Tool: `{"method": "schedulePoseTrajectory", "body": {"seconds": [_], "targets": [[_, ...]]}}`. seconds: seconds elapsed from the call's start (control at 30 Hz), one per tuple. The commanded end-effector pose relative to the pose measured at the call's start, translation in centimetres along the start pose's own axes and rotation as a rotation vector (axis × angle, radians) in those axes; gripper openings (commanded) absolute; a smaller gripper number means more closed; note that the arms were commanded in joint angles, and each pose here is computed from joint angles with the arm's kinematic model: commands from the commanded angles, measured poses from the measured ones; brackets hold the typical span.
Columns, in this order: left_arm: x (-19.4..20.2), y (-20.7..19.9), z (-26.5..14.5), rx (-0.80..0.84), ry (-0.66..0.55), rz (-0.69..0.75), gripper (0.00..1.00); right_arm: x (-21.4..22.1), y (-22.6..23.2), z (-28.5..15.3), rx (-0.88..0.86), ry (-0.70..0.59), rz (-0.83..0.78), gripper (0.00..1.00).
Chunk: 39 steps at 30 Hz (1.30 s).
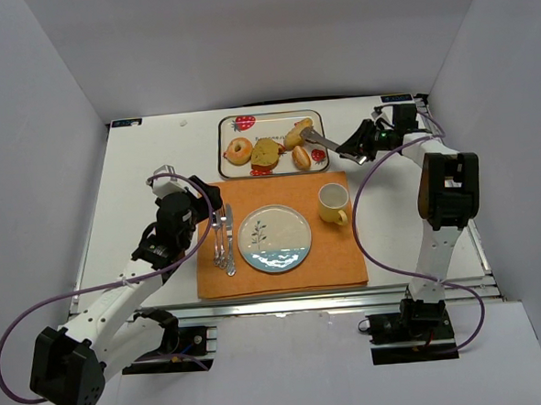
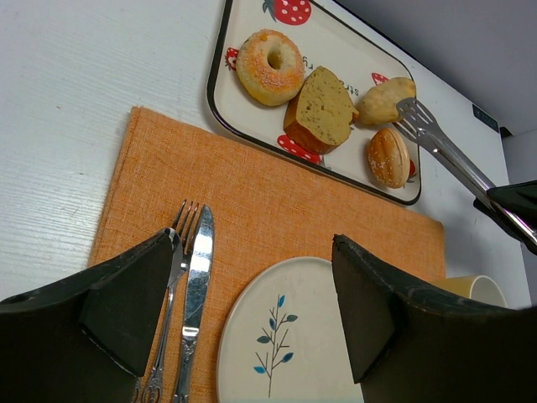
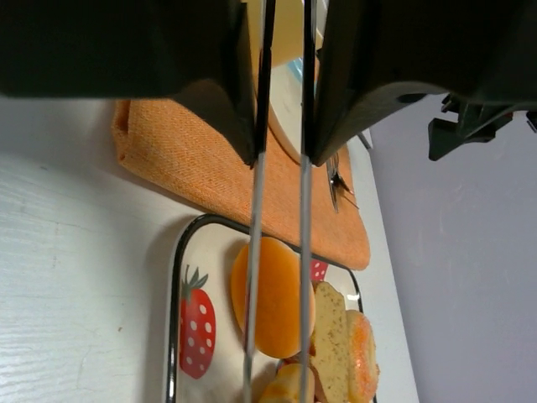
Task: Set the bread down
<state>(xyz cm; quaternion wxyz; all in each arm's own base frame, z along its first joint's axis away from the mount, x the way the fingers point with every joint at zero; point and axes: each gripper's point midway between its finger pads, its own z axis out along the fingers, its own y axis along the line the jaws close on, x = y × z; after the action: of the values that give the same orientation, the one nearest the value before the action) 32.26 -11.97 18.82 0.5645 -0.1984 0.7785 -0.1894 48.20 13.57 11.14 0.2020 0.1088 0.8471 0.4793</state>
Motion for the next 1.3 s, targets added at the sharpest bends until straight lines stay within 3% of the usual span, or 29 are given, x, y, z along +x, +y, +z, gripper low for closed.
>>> {"method": "schedulePoseTrajectory", "body": {"seconds": [0.0, 0.27, 0.5, 0.6, 0.73, 0.93, 1.27], "targets": [[-2.0, -1.3, -0.4, 0.029, -0.044, -0.029, 0.86, -1.0, 1.8, 0.0, -0.072, -0.014, -0.019, 0.31], [-2.3, -1.3, -0.7, 0.032, -0.055, -0.036, 0.86, -1.9, 4.7, -1.2, -0.171, -0.030, -0.060, 0.07], [-2.9, -1.2, -1.2, 0.036, -0.079, -0.041, 0.86, -1.0, 9.4, -3.7, -0.308, -0.016, -0.303, 0.00], [-3.2, -1.0, -1.5, 0.035, -0.094, -0.043, 0.86, 2.7, 11.5, -4.8, -0.349, 0.096, -0.430, 0.00], [-3.6, -0.7, -1.9, 0.029, -0.115, -0.043, 0.86, 12.0, 11.2, -5.8, -0.304, 0.317, -0.724, 0.00], [-3.7, -0.4, -2.0, 0.022, -0.124, -0.030, 0.86, 20.5, 8.0, -8.0, -0.210, 0.487, -0.857, 0.00], [-3.2, -0.3, -1.9, 0.030, -0.111, -0.013, 0.87, 24.3, 4.0, -9.9, -0.067, 0.612, -0.906, 0.02]]}}
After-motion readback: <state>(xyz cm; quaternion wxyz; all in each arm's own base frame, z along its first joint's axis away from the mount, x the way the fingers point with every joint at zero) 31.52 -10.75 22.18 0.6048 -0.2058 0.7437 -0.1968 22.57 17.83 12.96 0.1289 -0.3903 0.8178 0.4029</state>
